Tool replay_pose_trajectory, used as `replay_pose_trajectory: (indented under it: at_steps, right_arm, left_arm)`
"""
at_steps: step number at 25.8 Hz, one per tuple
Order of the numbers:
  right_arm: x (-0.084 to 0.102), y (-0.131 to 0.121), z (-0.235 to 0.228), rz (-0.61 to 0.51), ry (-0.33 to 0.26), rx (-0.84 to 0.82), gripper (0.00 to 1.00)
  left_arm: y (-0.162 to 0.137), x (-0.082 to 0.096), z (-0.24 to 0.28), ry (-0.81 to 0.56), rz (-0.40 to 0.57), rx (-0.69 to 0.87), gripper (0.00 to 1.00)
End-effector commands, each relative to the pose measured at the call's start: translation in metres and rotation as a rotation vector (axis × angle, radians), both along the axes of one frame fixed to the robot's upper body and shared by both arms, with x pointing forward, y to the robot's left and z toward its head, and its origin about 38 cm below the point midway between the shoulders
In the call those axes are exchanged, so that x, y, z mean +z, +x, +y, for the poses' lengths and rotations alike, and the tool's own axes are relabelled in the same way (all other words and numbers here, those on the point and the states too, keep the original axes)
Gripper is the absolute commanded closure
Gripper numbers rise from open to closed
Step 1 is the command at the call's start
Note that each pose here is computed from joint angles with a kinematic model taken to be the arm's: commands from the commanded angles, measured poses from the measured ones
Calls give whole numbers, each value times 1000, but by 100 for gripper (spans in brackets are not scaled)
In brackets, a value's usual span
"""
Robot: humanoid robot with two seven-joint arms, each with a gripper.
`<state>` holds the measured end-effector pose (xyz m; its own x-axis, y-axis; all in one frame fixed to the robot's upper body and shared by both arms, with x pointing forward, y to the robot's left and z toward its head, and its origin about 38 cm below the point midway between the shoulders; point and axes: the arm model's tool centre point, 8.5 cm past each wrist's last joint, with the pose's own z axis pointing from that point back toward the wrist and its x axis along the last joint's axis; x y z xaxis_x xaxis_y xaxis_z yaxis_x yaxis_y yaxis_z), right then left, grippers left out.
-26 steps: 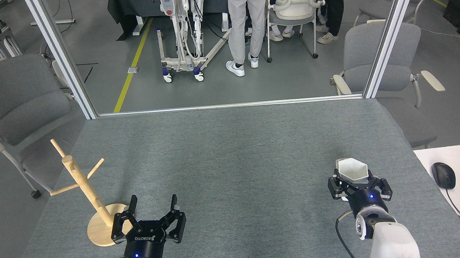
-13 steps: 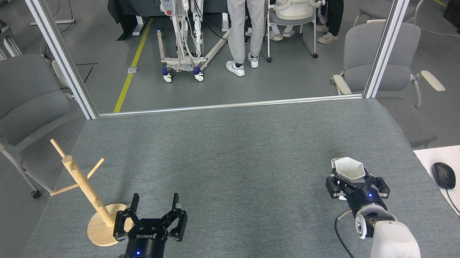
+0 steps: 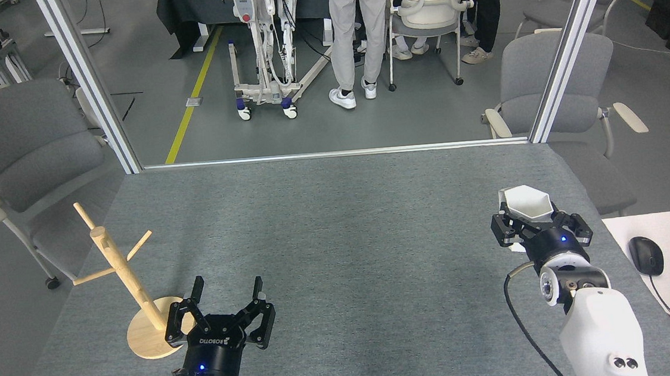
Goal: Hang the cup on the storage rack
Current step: 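Carry the cup toward the center and bring the left gripper beneath it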
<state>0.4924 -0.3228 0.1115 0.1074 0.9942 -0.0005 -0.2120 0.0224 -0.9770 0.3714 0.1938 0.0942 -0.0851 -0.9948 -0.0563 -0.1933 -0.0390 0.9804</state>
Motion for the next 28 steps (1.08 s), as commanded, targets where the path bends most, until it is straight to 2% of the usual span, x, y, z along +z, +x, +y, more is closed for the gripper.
replay_pose_trajectory:
  at_steps: [1, 6, 9, 11, 13, 21, 24, 28]
  right_arm:
    - [32, -6, -6, -14, 9, -12, 42]
    - [67, -14, -10, -23, 14, -22, 42]
    - [87, -19, -11, -58, 26, -31, 42]
    - [98, -23, -9, -65, 24, -27, 42]
    - [105, -26, -7, -52, 23, -26, 42]
    - [123, -34, 7, -75, 29, -9, 43]
    - [125, -37, 15, -52, 31, -9, 43]
    - [132, -44, 19, -12, 48, -30, 44]
  left_arm:
    - [-8, 6, -17, 6, -19, -58, 1]
    - [-14, 11, -55, 19, -33, -160, 1]
    - [-14, 14, -73, 121, -50, -190, 1]
    - [-10, 24, -90, 201, -88, -217, 1]
    - [-9, 28, -107, 223, -97, -256, 1]
    - [-24, 26, -154, 248, -26, -369, 1]
    - [-28, 26, -167, 255, -26, -410, 1]
    - [-24, 34, -182, 277, -21, -447, 1]
